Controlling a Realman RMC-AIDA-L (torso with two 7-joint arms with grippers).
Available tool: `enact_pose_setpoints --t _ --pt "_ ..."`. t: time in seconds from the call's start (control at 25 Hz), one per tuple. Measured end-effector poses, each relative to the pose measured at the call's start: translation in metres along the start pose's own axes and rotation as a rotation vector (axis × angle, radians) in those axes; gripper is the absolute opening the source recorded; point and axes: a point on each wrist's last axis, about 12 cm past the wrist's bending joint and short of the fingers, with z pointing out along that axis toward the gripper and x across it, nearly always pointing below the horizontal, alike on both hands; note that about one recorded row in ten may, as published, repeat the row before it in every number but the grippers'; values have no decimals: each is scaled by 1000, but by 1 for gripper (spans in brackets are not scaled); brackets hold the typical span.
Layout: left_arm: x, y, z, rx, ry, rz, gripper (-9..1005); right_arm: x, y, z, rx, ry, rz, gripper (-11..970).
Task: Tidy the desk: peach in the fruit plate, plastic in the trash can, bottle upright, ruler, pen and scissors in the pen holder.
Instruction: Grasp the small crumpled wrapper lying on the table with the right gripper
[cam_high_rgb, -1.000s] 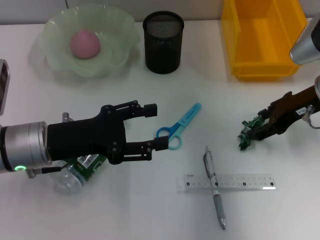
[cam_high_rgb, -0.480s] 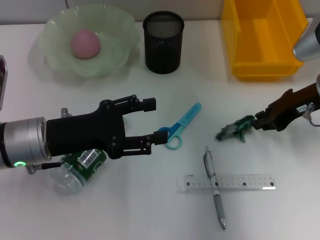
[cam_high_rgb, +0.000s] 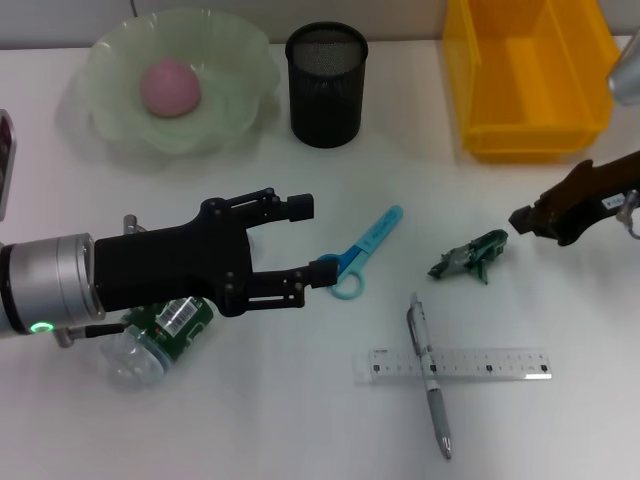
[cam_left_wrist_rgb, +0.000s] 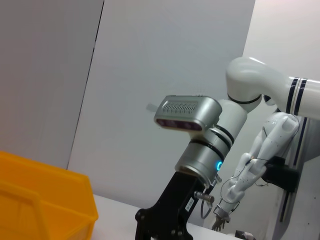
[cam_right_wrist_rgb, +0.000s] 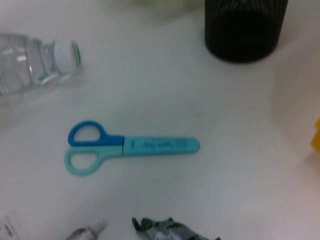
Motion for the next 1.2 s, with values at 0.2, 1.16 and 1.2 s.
enact_pose_setpoints --t 0.2,1.16,1.2 --pt "-1 0 0 3 -2 -1 819 -2 4 -11 -24 6 -60 -2" --pt "-2 -3 2 13 -15 3 817 -6 15 32 -25 56 -304 474" --pt "-2 -3 2 13 -15 3 817 -7 16 32 -24 53 -304 468"
